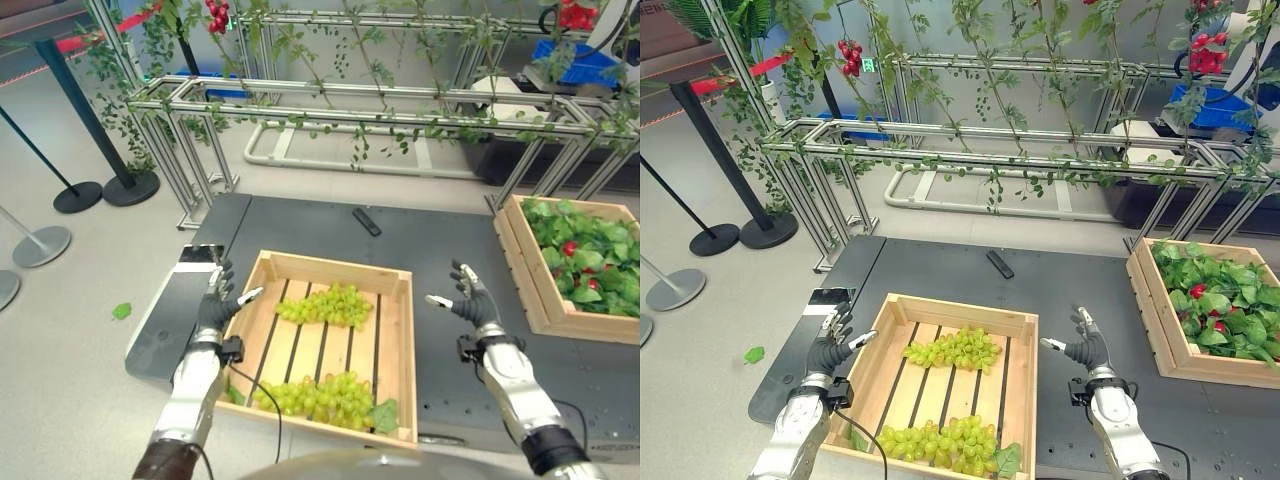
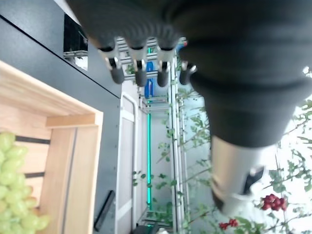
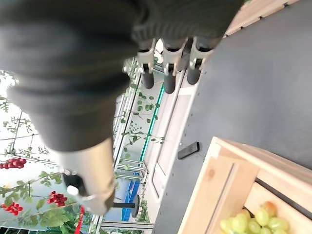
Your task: Pick up the fruits from the basket on one side to the basket on the other side
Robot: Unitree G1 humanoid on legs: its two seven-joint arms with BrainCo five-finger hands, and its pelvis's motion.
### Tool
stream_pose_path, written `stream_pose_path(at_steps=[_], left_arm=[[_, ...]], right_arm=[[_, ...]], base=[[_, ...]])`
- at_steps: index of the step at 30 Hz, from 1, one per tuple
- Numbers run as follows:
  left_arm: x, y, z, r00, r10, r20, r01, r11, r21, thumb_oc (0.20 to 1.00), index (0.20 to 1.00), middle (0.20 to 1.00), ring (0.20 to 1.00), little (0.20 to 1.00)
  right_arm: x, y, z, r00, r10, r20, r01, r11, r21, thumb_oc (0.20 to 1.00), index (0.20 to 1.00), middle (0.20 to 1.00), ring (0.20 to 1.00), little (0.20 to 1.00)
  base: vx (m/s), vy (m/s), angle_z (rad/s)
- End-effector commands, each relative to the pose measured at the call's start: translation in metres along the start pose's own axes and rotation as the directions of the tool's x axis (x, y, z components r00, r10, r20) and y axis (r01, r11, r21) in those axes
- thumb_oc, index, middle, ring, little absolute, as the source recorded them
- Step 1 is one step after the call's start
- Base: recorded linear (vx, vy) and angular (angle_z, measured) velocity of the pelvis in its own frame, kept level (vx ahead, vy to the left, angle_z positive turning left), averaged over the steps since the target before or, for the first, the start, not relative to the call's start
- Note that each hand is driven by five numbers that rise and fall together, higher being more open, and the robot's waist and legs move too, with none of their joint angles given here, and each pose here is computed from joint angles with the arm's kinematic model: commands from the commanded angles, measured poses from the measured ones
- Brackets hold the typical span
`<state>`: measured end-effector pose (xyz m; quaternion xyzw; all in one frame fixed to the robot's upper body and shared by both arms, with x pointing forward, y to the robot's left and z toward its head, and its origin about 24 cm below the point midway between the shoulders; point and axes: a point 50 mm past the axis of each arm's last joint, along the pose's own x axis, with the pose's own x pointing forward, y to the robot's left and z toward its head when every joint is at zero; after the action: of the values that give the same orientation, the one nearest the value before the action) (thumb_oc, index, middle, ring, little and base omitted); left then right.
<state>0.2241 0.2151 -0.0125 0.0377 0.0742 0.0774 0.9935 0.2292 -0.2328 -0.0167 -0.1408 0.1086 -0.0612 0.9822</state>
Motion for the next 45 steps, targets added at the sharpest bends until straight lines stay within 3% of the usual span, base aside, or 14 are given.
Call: stream_pose_path(at_steps=[1, 29, 36, 41, 45], left_arm=[[0.009, 0.011, 0.027, 0.990, 0.002, 0.143, -0.010, 0.998, 0.058, 1.000, 1.000, 1.000, 1.000, 1.000], [0.006, 0.017, 0.026, 0.990, 0.003, 0.142, -0.021, 0.991, 0.129, 1.000, 1.000, 1.000, 1.000, 1.000], [0.005, 0.022, 0.029, 0.989, -0.021, 0.149, -0.004, 0.987, 0.163, 1.000, 1.000, 1.000, 1.000, 1.000], [0.001, 0.032, 0.032, 0.987, -0.022, 0.159, -0.008, 0.983, 0.186, 1.000, 1.000, 1.000, 1.000, 1.000], [-0.001, 0.037, 0.037, 0.984, -0.016, 0.176, -0.014, 0.985, 0.169, 1.000, 1.000, 1.000, 1.000, 1.000]], right_arm=[[0.007, -0.012, 0.020, 0.993, -0.055, 0.109, 0.054, 0.998, 0.014, 1.000, 1.000, 1.000, 1.000, 1.000], [-0.003, -0.025, 0.014, 0.994, -0.053, 0.096, 0.056, 0.998, -0.028, 1.000, 1.000, 1.000, 1.000, 1.000], [0.000, -0.054, 0.033, 0.986, -0.049, 0.160, 0.076, 0.983, -0.168, 1.000, 1.000, 1.000, 1.000, 1.000], [0.010, -0.088, 0.077, 0.960, -0.009, 0.280, 0.127, 0.904, -0.407, 1.000, 1.000, 1.000, 1.000, 1.000], [0.019, -0.093, 0.113, 0.933, 0.062, 0.355, 0.130, 0.860, -0.493, 1.000, 1.000, 1.000, 1.000, 1.000]], base=[[0.01, -0.004, -0.04], [0.00, -0.015, -0.03], [0.00, 0.000, 0.00], [0.00, 0.002, -0.01], [-0.02, 0.001, -0.01]])
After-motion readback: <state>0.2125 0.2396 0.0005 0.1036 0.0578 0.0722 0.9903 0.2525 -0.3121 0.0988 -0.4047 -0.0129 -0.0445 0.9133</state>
